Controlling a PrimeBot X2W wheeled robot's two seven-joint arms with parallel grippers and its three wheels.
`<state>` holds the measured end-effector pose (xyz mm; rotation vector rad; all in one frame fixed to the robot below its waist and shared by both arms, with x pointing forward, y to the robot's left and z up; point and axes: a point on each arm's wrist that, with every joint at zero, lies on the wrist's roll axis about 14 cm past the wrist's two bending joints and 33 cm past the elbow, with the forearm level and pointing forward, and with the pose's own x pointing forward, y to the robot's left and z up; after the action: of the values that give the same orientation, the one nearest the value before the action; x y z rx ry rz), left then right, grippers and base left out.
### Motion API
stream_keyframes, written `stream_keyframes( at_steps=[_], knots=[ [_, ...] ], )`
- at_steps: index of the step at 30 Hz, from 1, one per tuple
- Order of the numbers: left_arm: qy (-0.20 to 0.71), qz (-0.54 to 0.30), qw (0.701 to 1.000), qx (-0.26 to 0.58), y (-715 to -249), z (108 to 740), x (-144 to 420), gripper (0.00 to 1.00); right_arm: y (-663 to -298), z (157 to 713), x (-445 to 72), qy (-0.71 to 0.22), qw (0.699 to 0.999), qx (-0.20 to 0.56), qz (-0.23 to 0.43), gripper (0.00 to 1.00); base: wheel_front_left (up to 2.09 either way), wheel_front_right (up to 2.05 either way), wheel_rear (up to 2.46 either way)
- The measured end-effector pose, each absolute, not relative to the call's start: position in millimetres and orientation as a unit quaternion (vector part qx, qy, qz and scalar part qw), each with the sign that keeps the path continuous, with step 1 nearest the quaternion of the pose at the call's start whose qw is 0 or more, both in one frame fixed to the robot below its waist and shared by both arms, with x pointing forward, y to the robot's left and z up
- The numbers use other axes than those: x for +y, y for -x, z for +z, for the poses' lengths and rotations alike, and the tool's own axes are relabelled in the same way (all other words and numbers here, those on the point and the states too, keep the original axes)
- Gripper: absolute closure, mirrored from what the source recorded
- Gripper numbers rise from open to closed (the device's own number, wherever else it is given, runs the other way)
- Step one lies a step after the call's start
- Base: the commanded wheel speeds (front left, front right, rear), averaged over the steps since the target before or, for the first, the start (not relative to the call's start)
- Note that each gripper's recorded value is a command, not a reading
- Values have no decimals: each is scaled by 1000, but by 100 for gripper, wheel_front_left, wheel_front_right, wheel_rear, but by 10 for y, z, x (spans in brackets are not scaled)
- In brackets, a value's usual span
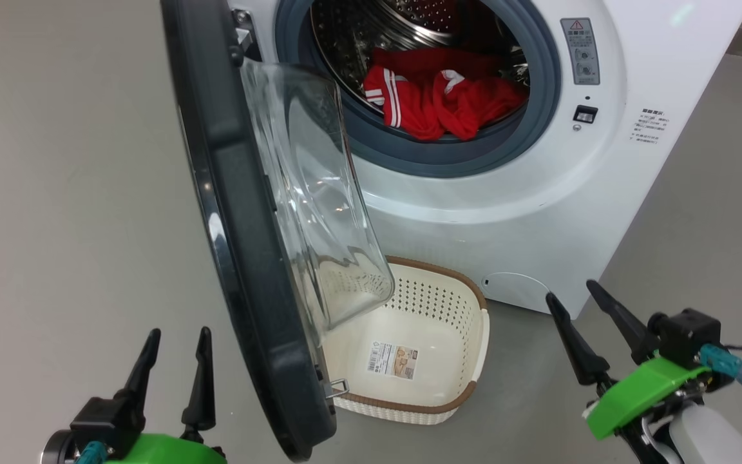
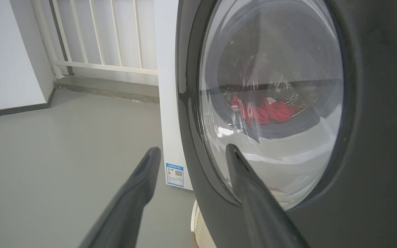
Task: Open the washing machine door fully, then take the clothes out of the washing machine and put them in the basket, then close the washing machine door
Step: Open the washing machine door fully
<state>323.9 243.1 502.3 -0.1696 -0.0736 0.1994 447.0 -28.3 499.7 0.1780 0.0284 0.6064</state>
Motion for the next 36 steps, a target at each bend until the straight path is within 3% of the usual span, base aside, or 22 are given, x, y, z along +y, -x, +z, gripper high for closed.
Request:
stream_keyframes(
  at_steps=[11,12,13,14,25,36],
  knots=[
    [85,99,991,-41,-3232,5050,2426,0,-4362,4853,-420,-94,957,28,272,0,0,0,0],
    [84,98,991,-43,-3235,5064,2426,7,-4365,4857,-428,-94,958,27,271,0,0,0,0],
    [85,99,990,-47,-3236,5084,2430,72,-4369,4860,-434,-94,958,27,269,0,0,0,0],
    [88,100,990,-53,-3238,5119,2442,100,-4371,4865,-437,-94,958,26,269,0,0,0,0],
    [121,130,969,-172,-3125,5813,2717,100,-4324,4915,-383,-93,957,21,275,0,0,0,0],
    [108,82,945,-297,-2930,6644,2481,100,-4275,4951,-318,-91,954,18,285,0,0,0,0]
  ],
)
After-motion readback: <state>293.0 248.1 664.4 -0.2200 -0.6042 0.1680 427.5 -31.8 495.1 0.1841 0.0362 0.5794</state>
